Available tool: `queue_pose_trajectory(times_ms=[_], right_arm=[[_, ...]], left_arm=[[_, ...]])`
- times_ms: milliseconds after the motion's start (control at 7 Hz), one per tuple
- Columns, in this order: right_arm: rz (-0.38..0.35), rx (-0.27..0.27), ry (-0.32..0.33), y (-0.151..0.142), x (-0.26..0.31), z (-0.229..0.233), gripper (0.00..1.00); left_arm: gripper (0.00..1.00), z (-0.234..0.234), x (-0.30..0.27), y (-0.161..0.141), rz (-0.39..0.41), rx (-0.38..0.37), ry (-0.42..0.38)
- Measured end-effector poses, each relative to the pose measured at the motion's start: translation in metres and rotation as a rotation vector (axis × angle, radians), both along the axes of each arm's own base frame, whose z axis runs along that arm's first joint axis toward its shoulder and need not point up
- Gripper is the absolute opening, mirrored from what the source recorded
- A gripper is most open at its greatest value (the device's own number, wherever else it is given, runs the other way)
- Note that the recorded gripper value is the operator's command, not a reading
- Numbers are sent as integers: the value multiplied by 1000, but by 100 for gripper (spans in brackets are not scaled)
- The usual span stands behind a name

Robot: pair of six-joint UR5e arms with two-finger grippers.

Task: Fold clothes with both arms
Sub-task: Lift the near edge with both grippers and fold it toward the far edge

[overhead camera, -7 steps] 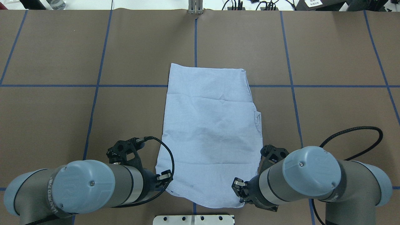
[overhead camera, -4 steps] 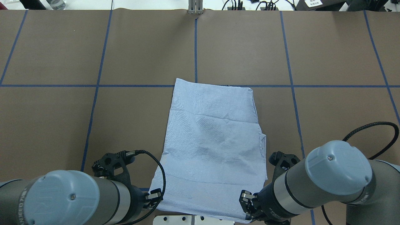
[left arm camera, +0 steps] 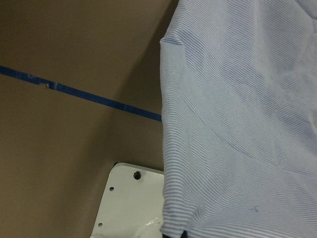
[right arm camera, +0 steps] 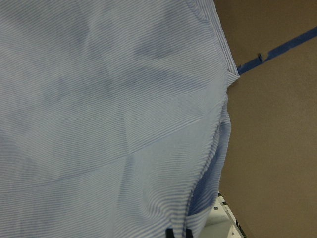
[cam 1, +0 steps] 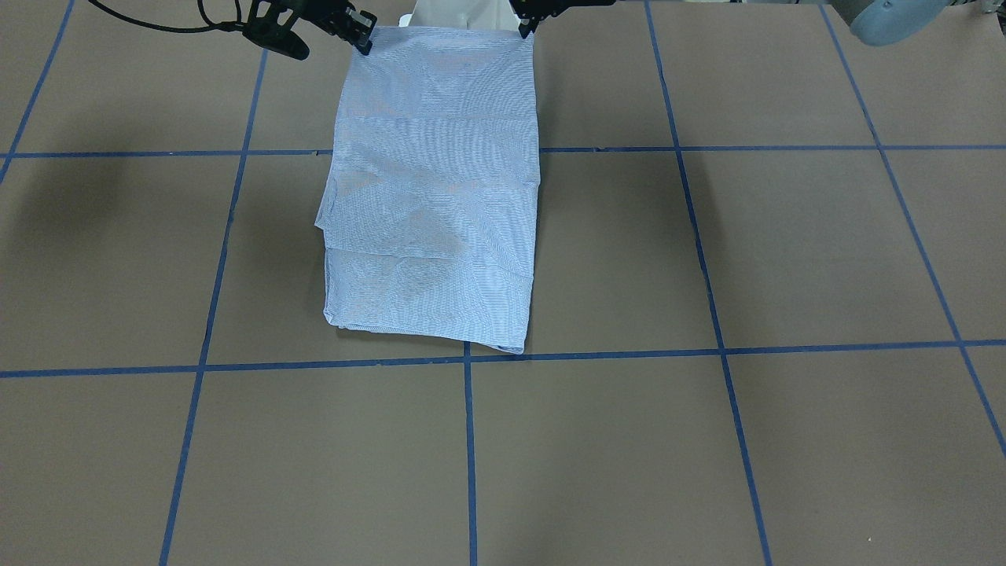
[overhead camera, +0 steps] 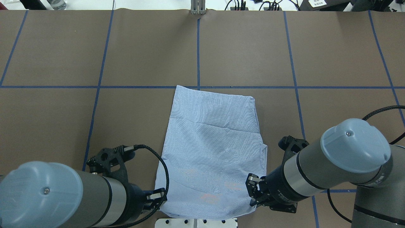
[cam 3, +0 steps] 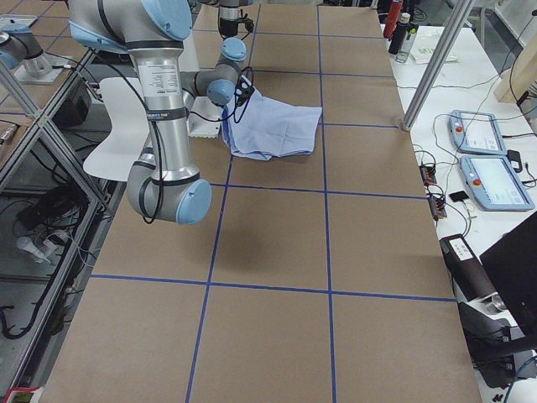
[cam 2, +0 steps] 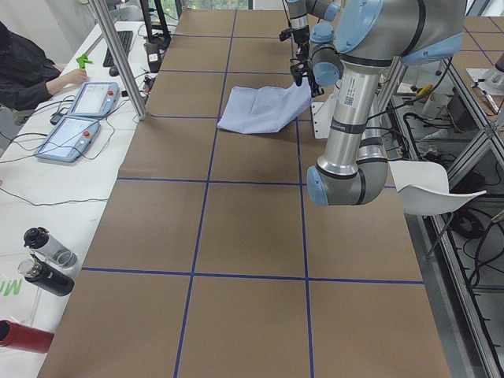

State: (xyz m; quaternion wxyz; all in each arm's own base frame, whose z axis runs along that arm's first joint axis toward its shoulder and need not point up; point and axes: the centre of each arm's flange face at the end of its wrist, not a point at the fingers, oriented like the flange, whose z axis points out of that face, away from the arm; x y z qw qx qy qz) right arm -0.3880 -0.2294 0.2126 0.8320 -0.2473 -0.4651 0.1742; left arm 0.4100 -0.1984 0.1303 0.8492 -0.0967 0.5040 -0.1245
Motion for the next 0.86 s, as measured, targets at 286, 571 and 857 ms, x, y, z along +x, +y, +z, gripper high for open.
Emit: queue_pose_trajectory(times_ms=[286, 571, 857], right_arm=[[44, 4, -18, -24, -1, -12, 0], [125, 8, -23, -65, 3, -22, 0], [200, 18, 10, -118, -2, -17, 0]], left_arm=[[0, -11, -18, -53, -74, 68, 36], [0, -5, -10, -122, -133, 84, 61], [0, 9, 19, -174, -174, 89, 73]])
